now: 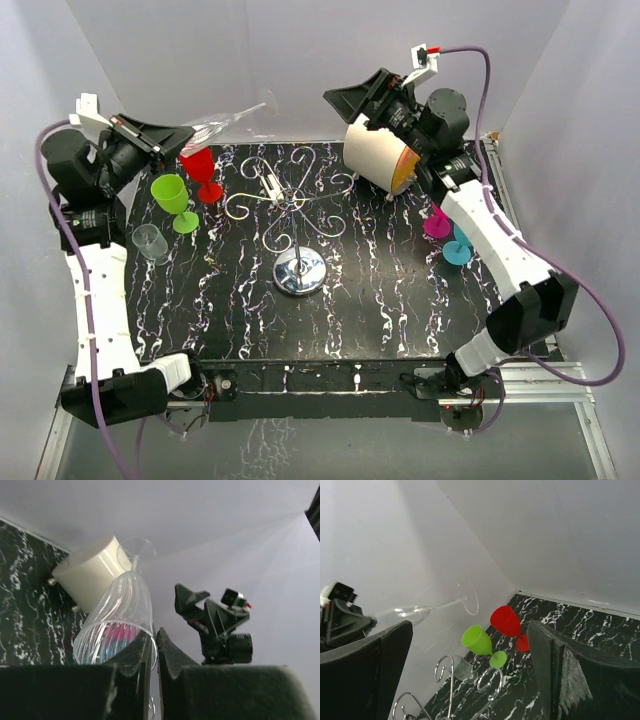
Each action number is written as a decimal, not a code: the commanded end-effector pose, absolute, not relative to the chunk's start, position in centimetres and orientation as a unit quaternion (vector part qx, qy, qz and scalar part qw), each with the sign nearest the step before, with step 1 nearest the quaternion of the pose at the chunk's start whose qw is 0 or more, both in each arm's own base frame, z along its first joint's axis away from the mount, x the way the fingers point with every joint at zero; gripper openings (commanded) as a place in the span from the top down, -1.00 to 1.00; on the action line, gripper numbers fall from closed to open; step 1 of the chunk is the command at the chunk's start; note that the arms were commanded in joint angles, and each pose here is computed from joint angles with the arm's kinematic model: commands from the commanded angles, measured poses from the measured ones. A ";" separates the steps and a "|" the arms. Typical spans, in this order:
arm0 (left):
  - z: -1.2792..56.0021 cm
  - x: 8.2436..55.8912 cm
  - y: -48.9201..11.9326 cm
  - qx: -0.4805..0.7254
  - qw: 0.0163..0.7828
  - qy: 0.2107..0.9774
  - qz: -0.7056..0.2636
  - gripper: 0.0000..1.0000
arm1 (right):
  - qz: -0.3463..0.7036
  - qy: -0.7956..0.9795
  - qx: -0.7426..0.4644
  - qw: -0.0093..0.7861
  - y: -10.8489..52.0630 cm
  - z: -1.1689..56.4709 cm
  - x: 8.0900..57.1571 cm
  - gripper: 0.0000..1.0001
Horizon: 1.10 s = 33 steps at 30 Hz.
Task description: Take the wine glass off the wine glass rack
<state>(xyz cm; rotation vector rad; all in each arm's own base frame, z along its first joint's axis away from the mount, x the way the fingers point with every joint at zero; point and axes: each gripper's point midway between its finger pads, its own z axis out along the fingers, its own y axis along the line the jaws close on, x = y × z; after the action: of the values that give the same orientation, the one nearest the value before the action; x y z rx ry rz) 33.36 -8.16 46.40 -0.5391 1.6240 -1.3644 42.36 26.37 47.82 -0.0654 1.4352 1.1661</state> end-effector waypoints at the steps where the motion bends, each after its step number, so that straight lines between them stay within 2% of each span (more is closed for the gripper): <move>1: 44.7 31.4 -5.5 -0.226 0.509 0.728 -0.399 1.00 | 0.443 0.625 -0.061 0.640 24.4 48.3 40.2 -0.97; 7: 41.8 28.6 -0.6 -0.268 0.542 0.767 -0.215 1.00 | 0.382 0.616 -0.065 0.686 21.6 49.7 38.2 -0.97; 11: 39.4 26.2 1.1 -0.281 0.523 0.794 -0.130 1.00 | 0.362 0.604 -0.066 0.707 20.4 51.2 37.2 -0.97; 24: 32.9 21.7 -1.4 -0.225 0.416 0.875 -0.100 1.00 | 0.370 0.595 -0.071 0.710 20.4 51.2 36.4 -0.97; 33: 27.6 24.0 0.2 -0.186 0.318 0.930 -0.009 1.00 | 0.367 0.594 -0.073 0.712 20.2 51.4 36.0 -0.97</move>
<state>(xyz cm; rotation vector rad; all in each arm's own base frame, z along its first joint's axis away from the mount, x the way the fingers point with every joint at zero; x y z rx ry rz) 23.11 -1.04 30.17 -0.5404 2.3244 -0.1617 37.23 21.05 48.43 -0.1495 1.4153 0.8362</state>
